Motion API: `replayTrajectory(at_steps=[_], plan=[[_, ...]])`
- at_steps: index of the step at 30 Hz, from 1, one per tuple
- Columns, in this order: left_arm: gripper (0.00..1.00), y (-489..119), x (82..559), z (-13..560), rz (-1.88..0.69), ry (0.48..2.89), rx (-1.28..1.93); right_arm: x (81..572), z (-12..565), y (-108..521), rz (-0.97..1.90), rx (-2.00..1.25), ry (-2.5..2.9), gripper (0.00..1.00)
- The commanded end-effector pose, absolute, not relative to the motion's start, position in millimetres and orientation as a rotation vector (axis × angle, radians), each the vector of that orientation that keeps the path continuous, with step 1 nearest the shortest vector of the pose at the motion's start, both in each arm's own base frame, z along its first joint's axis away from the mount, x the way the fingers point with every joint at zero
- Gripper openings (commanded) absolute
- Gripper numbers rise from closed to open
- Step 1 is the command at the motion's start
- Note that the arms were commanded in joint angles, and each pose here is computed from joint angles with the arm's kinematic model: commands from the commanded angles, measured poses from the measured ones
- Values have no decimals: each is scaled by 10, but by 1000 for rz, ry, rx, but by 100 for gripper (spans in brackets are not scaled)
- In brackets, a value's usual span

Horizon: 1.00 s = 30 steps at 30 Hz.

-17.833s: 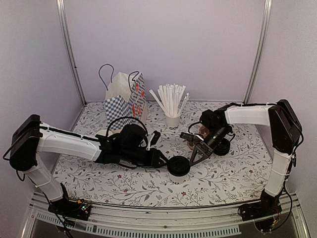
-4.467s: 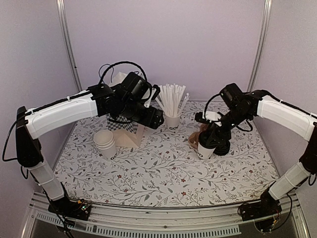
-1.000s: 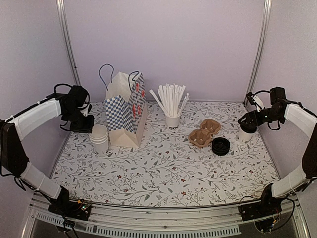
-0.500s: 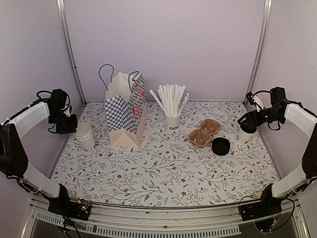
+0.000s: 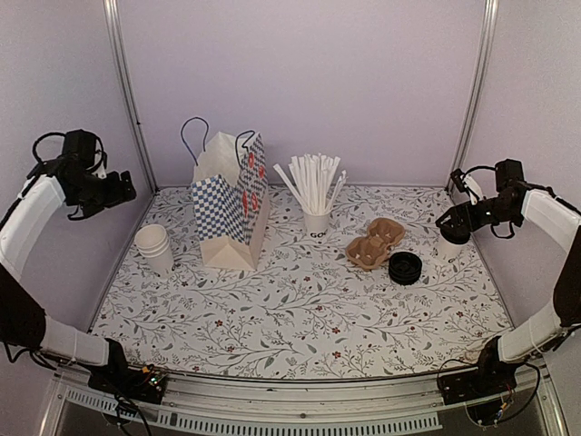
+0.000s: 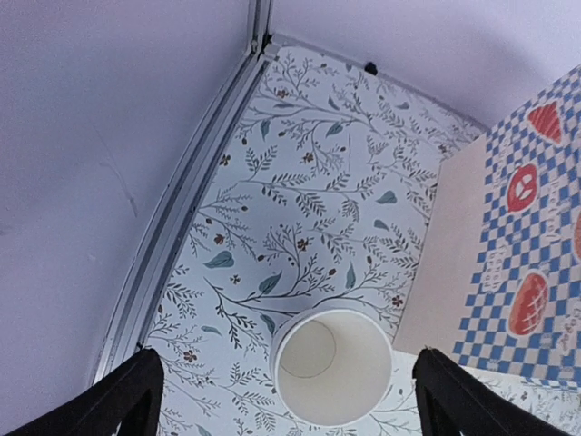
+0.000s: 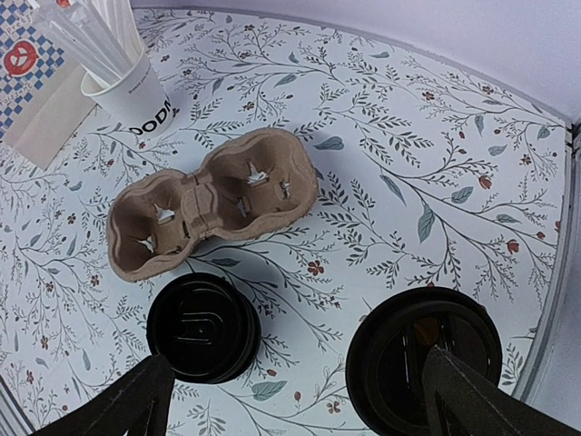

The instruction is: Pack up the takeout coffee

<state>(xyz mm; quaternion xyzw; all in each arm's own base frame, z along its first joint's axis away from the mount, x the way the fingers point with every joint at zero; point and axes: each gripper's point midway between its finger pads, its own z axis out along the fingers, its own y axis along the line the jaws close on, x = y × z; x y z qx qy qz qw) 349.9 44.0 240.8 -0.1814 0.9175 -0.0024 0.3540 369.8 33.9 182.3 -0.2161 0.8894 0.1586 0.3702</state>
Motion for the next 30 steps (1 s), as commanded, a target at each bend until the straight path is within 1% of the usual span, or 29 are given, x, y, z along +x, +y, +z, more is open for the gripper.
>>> replayTrajectory(at_steps=[1,4,6,9,12,16,17,19,21,23,24,29,30], plan=[[100,409,3492,2983,-61,2248,-456,3733,1992,341,394,-572,2242,99],[100,301,3535,3155,-106,2222,-405,3731,2007,334,388,-570,2242,99],[100,155,3596,3267,-130,2197,-303,3727,2026,338,388,-575,2238,99],[100,-72,3676,3545,-180,2076,-176,3729,2059,343,388,-581,2233,99],[100,-138,3748,3721,-164,2017,-167,3728,2100,352,389,-589,2222,99],[100,80,3926,3708,9,2028,-340,3719,2131,367,395,-595,2211,99],[100,21,4007,3683,-14,2055,-315,3718,2132,369,396,-596,2210,99],[100,-242,4182,3736,-118,2079,-150,3713,2131,374,397,-598,2211,99],[100,-312,4299,3717,-165,2072,-168,3710,2117,367,394,-599,2214,99],[96,-513,4391,3729,-232,2042,-113,3711,2119,369,394,-601,2212,99],[92,-638,4437,3730,-274,2037,-79,3706,2120,371,396,-602,2212,99],[65,-1077,4584,3503,-467,2121,-33,3687,2102,380,402,-605,2214,99],[61,-1160,4599,3442,-500,2139,-26,3682,2095,382,403,-605,2215,99]])
